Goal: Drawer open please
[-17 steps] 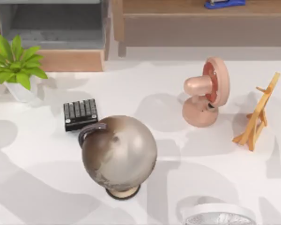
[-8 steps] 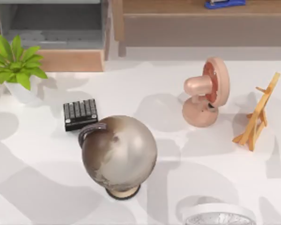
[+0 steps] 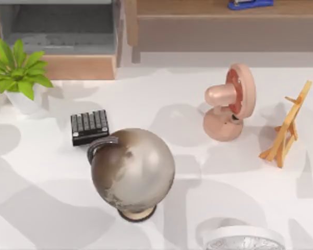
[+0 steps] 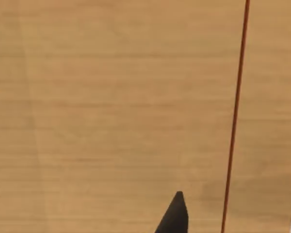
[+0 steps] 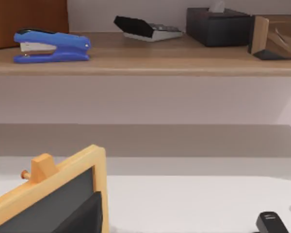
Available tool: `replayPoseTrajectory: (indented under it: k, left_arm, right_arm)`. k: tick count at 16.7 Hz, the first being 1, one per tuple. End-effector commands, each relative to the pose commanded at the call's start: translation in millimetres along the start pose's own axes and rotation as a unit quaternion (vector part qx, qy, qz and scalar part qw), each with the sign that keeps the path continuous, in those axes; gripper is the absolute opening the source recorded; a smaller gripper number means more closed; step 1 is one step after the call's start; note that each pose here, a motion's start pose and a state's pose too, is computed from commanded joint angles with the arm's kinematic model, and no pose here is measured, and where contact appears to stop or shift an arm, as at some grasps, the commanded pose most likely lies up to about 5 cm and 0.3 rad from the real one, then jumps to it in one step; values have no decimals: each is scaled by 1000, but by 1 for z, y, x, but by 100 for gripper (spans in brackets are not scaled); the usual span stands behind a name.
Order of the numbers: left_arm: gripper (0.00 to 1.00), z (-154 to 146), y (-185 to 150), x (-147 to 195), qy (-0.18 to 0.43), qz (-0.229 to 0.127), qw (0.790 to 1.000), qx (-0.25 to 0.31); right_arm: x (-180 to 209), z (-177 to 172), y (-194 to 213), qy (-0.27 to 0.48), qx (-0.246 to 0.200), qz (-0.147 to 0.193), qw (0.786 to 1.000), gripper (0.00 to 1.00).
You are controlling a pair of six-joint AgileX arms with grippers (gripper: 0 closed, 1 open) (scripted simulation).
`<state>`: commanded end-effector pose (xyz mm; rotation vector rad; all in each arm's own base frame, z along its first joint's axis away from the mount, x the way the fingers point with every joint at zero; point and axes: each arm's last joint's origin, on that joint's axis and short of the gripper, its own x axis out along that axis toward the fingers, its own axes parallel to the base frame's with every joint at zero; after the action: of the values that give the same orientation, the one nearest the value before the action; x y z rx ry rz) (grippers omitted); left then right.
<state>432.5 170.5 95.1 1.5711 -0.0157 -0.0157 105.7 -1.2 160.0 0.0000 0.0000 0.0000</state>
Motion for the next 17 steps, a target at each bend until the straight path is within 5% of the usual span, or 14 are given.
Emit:
replayPoseTrajectory:
  k: [5, 17]
  left_arm:
    - [0, 0, 0, 0, 0, 0, 1000, 0]
    - [0, -2, -4, -17, 1, -8, 1000, -7]
  right_arm:
    - [0, 0, 0, 0, 0, 0, 1000, 100]
    - [0, 0, 0, 0, 0, 0, 1000, 100]
